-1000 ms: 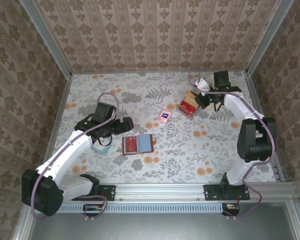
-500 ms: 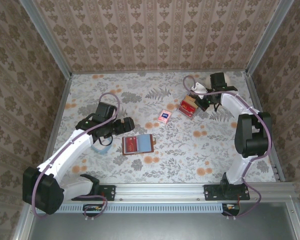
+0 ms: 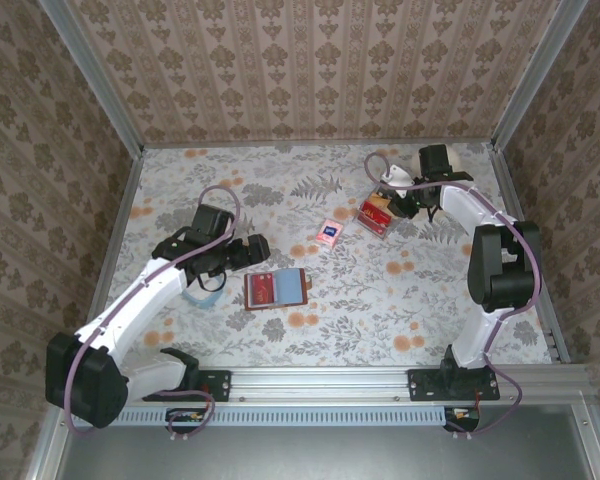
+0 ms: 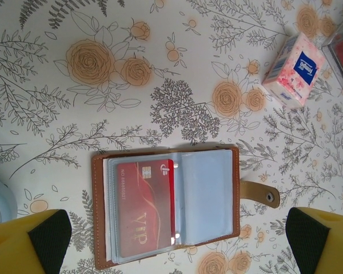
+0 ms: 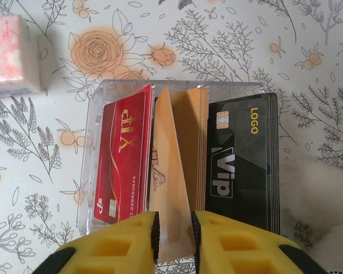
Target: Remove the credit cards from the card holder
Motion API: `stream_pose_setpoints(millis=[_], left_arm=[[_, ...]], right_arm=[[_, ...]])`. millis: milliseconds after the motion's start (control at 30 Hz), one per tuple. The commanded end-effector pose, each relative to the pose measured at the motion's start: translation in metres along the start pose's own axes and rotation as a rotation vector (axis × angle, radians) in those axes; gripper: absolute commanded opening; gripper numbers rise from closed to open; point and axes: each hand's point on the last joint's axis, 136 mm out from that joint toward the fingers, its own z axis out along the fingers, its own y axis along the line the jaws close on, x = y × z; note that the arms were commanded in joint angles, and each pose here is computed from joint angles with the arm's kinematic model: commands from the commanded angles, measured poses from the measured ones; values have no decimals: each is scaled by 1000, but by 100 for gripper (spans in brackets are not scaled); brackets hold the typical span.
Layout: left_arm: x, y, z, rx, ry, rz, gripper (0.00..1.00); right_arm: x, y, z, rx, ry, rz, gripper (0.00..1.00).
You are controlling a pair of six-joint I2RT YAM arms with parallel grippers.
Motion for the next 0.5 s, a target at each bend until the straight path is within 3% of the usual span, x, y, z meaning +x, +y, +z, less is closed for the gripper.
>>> stream_pose_setpoints(millis=[0, 233, 467], left_arm=[[2, 1, 3, 5, 14, -15, 100], [4, 1, 3, 11, 17, -15, 100], [6, 2, 4, 15, 23, -17, 100]], right_arm=[[-13, -5, -7, 23, -47, 0, 29], [-33, -6, -31, 75, -150, 49, 33], [-27, -3, -39, 67, -108, 135, 34]])
